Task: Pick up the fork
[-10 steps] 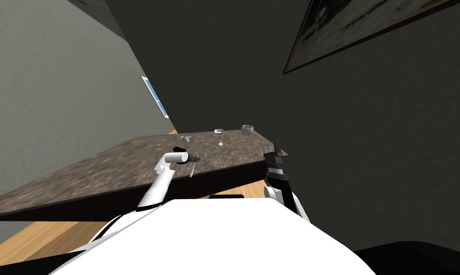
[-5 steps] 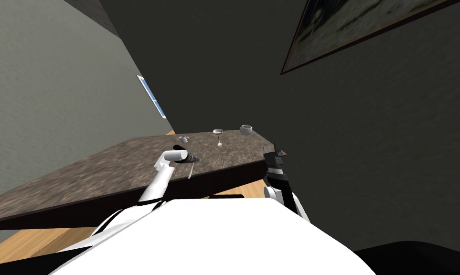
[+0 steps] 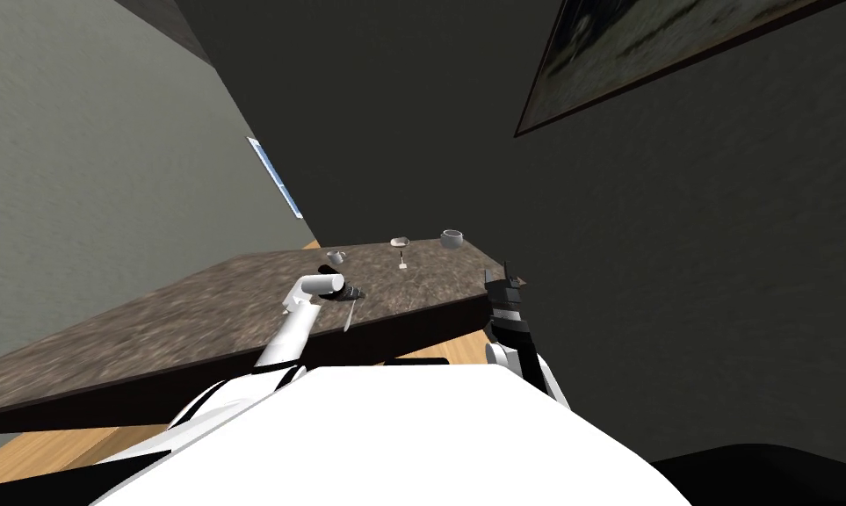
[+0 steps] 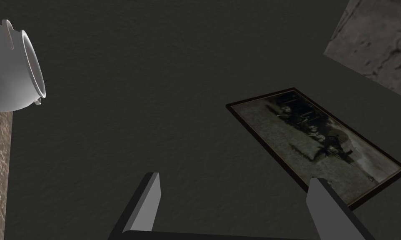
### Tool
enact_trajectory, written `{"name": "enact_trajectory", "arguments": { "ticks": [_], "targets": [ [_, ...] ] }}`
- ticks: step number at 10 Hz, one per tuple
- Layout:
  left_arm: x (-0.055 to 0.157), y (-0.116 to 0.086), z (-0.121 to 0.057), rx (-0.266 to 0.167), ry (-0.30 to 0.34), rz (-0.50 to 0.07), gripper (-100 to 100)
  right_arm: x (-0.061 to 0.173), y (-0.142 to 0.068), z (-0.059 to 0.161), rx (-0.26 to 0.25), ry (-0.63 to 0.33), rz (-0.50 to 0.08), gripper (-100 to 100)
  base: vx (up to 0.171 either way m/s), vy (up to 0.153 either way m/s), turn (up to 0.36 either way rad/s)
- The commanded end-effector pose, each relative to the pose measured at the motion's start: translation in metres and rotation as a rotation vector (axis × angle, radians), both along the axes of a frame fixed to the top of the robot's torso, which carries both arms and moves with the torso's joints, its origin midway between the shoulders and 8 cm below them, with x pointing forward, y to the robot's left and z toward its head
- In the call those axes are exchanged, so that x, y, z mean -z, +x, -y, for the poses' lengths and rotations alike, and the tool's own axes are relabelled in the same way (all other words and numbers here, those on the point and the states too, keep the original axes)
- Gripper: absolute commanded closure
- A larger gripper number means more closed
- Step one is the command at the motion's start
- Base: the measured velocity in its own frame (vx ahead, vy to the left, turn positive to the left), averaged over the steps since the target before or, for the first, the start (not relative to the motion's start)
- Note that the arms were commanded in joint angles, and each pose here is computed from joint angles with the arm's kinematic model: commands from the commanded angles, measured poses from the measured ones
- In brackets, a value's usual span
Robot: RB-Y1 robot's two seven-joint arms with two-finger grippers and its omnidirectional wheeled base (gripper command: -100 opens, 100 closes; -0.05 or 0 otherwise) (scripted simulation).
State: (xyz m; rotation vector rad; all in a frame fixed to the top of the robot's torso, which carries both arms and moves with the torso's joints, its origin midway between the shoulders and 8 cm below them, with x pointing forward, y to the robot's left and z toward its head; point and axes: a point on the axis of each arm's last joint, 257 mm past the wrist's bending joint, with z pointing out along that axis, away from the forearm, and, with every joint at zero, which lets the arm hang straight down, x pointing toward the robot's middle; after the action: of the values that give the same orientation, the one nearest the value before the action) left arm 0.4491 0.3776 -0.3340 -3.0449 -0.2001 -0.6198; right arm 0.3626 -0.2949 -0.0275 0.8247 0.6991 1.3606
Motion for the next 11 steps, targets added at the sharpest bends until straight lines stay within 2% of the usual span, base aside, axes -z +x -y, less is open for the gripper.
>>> {"name": "enact_trajectory", "arguments": {
  "ticks": [1,2,3,4,5,6,7,11],
  "targets": [
    [0.006,-0.006,-0.014,0.017,-0.007,-0.013,-100,0.0,0.0,0.0,0.0,0.0,0.0,0,0.092,-0.09,0.156],
    [0.006,-0.006,-0.014,0.033,0.0,-0.014,-100,0.0,0.0,0.0,0.0,0.0,0.0,0,0.099,-0.108,0.148],
    [0.011,-0.013,-0.027,0.033,-0.014,-0.024,-100,0.0,0.0,0.0,0.0,0.0,0.0,0,0.105,-0.127,0.172],
    [0.011,-0.013,-0.027,0.058,-0.004,-0.025,-100,0.0,0.0,0.0,0.0,0.0,0.0,0,0.06,-0.085,0.24],
    [0.011,-0.013,-0.027,0.066,-0.001,-0.025,-100,0.0,0.0,0.0,0.0,0.0,0.0,0,0.017,-0.022,0.064],
    [0.016,-0.019,-0.041,0.072,-0.012,-0.032,-100,0.0,0.0,0.0,0.0,0.0,0.0,0,0.042,-0.055,0.159],
    [0.016,-0.019,-0.041,0.097,-0.002,-0.033,-100,0.0,0.0,0.0,0.0,0.0,0.0,0,0.048,-0.068,0.182],
    [0.016,-0.019,-0.041,0.097,-0.002,-0.033,-100,0.0,0.0,0.0,0.0,0.0,0.0,0,0.0,-0.002,0.001]
  ]
}}
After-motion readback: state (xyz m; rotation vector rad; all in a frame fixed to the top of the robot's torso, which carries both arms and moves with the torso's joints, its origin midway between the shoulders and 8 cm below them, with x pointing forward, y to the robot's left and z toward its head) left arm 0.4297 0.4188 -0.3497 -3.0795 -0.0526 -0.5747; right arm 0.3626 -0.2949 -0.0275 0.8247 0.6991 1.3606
